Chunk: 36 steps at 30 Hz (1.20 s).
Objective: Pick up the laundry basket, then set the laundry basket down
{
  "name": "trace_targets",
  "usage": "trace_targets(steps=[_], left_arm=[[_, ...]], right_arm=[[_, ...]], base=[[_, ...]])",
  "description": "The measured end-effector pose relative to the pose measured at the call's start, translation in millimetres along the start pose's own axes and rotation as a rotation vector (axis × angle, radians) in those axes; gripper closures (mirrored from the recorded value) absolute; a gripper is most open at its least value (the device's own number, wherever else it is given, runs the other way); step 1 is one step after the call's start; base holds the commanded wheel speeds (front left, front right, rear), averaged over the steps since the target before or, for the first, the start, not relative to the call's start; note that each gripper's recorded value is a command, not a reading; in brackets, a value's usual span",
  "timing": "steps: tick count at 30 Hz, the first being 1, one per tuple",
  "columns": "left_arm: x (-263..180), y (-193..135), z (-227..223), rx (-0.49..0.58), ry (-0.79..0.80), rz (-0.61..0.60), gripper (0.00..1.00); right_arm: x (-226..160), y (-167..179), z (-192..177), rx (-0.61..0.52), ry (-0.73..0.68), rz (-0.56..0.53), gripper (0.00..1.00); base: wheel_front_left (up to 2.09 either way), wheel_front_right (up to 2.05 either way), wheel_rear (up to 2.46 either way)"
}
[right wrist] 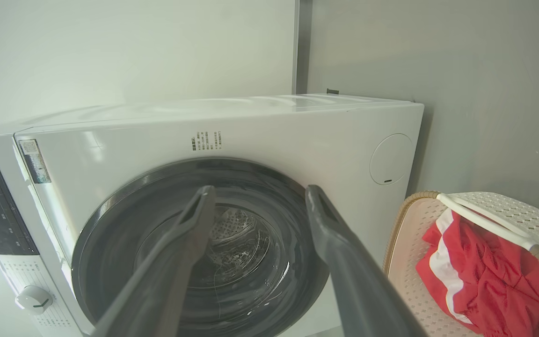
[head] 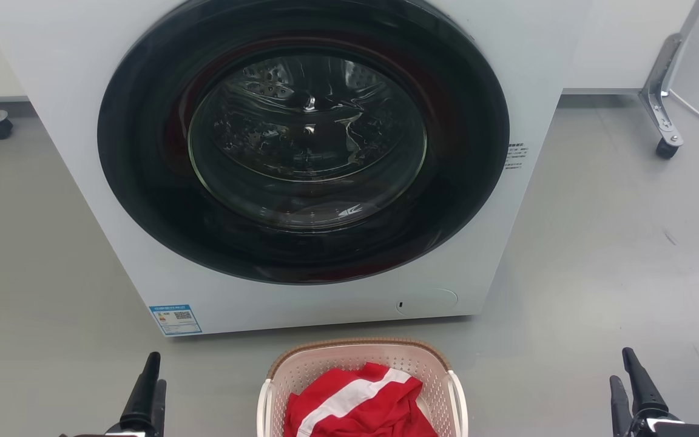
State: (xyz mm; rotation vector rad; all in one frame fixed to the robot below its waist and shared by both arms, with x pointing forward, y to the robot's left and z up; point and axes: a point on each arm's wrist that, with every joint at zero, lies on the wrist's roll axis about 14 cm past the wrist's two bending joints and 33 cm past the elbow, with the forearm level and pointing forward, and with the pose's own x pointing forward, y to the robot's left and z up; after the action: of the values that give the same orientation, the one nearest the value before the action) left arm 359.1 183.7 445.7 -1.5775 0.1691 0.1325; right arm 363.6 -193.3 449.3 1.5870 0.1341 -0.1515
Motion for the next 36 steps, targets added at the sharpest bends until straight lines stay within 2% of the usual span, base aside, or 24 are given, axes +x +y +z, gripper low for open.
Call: trace_targets(steps=[9,15,26,36], left_arm=[[1,-6,-3,0.071,-0.006,-0.015,0.00],[3,-10,-6,0.150,-0.004,-0.015,0.00],[4,-14,-15,0.351,0.003,-0.014,0.00],[6,-19,-20,0.594,0.010,-0.025,0.00]], right_arm=[[1,1,-3,-0.049,-0.008,-0.003,0.00],[2,2,-8,-0.149,0.003,-0.014,0.00],[4,3,-26,-0.363,0.038,-0.022,0.00],[6,6,-36,-0.560,0.053,-0.015,0.00]], base=[[0.00,0.00,0.00],[0.00,0.00,0.00],[0.00,0.00,0.00],[0.00,0.00,0.00]])
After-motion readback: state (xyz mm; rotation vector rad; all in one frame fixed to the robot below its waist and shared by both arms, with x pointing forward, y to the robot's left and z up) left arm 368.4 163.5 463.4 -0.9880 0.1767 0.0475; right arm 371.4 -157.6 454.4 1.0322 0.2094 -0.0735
